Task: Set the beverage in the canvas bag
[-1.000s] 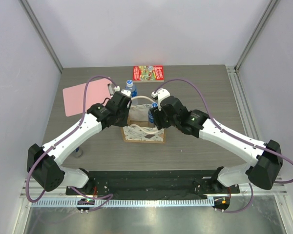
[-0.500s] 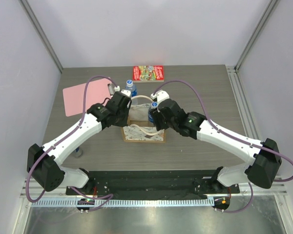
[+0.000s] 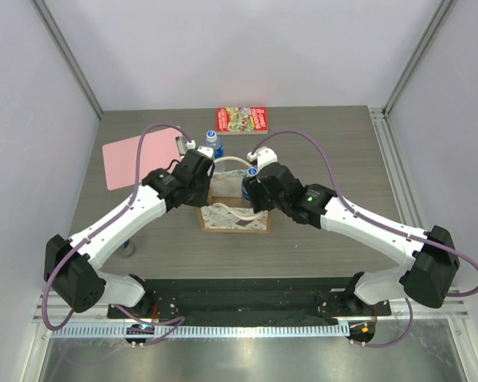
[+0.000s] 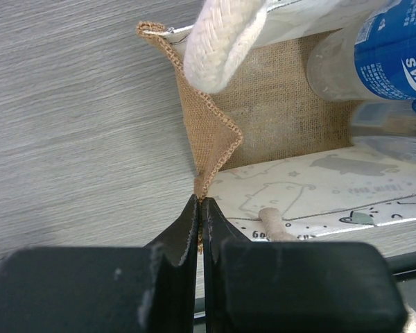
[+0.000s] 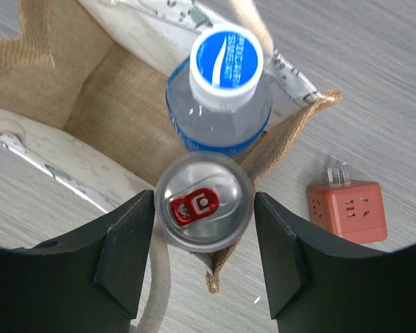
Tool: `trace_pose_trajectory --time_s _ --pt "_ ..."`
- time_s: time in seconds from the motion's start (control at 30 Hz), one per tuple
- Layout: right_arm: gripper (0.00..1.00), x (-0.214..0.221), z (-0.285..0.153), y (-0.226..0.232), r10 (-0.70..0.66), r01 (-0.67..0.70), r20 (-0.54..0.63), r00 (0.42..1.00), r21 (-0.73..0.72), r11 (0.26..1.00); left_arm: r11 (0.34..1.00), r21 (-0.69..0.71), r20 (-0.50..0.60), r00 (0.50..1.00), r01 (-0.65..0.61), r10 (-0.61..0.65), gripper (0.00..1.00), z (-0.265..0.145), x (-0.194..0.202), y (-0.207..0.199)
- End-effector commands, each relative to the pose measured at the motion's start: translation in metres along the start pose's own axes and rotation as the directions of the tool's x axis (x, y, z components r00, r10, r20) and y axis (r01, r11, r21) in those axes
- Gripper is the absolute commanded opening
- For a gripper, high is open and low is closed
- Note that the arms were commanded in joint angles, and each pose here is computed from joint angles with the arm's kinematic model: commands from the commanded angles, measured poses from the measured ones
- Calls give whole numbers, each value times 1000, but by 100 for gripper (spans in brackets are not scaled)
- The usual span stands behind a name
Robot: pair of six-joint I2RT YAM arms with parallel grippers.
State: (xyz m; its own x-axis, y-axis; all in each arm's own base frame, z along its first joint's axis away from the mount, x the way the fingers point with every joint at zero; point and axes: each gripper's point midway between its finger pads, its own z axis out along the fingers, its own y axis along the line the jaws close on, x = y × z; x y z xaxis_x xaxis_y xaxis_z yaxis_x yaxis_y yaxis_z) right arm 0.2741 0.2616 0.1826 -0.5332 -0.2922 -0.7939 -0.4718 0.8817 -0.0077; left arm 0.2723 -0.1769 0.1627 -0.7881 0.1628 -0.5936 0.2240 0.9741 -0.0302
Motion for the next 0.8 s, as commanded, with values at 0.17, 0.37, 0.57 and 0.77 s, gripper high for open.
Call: trace_pose_trajectory --time_s 0.17,0.37,0.57,0.77 --pt "69 -37 -8 0 67 -68 122 990 4 998 1000 -6 50 999 18 -17 3 -6 -10 4" --pt "69 -44 -16 -4 77 -80 129 989 17 997 1000 -6 58 998 21 -21 6 -8 -11 4" --pt "69 -60 -31 -10 105 -112 150 983 45 993 999 -7 108 993 41 -40 45 -16 -19 7" --pt "69 -67 -50 -12 148 -154 185 971 20 988 991 -41 239 964 126 -112 89 -54 -51 20"
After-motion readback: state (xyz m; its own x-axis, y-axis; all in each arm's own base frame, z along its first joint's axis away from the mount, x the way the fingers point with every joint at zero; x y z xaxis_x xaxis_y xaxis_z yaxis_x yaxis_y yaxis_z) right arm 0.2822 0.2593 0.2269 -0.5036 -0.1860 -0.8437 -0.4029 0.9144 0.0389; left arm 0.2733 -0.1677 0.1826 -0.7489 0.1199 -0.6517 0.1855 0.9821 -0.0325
